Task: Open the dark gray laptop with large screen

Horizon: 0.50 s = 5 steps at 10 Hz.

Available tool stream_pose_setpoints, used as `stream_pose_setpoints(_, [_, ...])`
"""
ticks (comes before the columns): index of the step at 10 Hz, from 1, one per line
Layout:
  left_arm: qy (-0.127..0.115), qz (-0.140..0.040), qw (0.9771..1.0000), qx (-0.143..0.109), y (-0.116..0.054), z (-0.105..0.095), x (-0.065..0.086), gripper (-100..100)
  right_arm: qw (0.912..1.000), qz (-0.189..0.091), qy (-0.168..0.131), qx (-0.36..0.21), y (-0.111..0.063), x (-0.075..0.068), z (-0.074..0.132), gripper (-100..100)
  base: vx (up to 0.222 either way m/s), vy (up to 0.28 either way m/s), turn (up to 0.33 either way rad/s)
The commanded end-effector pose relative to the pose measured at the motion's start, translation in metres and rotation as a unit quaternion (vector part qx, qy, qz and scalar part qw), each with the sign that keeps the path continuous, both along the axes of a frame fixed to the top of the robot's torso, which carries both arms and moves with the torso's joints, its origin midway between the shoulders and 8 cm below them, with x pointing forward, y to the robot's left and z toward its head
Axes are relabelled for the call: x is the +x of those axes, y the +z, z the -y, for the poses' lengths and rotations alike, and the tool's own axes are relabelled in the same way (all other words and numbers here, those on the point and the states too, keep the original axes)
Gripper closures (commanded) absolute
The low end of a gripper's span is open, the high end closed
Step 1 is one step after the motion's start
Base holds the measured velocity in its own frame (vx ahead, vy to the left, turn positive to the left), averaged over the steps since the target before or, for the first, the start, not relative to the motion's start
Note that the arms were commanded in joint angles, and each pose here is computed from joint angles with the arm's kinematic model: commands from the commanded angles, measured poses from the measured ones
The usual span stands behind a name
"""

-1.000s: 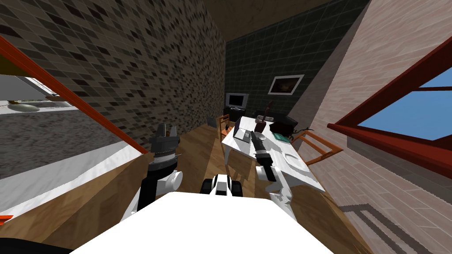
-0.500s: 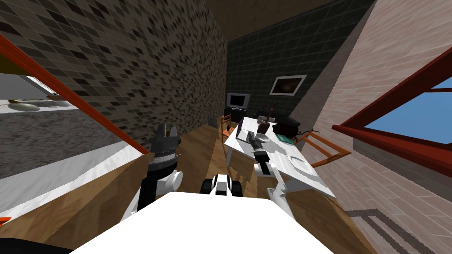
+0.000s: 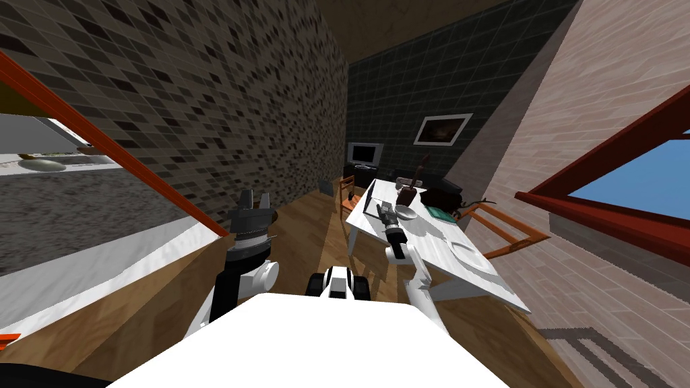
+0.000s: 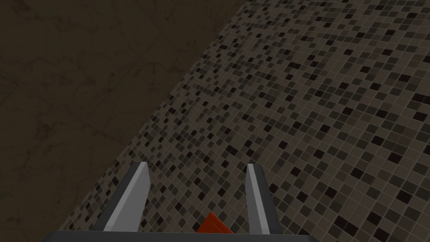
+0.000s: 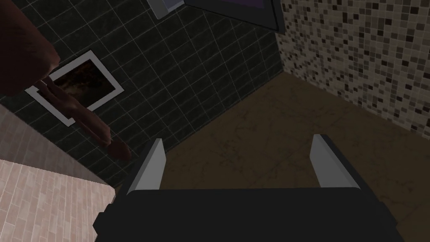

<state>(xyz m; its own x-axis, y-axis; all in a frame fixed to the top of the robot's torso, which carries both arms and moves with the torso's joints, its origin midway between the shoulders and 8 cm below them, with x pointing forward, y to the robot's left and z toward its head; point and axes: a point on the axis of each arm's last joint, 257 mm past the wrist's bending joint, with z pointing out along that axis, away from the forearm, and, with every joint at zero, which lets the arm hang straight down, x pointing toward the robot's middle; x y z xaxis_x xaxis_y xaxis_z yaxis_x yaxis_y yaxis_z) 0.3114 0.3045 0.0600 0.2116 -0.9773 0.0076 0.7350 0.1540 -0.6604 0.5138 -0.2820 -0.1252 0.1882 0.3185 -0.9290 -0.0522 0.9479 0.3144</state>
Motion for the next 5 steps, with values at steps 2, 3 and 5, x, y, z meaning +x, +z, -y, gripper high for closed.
stream_pose_setpoints(2, [0.000,0.000,1.0000,0.000,0.000,0.000,0.000,0,0.9972,-0.031,-0.033,-0.060,-0.018,0.014,0.009,-100,0.049,0.068,0.010])
stream_pose_setpoints(3, [0.000,0.000,1.0000,0.000,0.000,0.000,0.000,0,0.9936,-0.048,-0.050,-0.089,-0.029,0.022,0.015,-100,0.039,0.059,0.010])
stream_pose_setpoints(5, [0.000,0.000,1.0000,0.000,0.000,0.000,0.000,0,0.9880,-0.065,-0.067,-0.122,-0.038,0.028,0.021,-100,0.025,0.057,0.011])
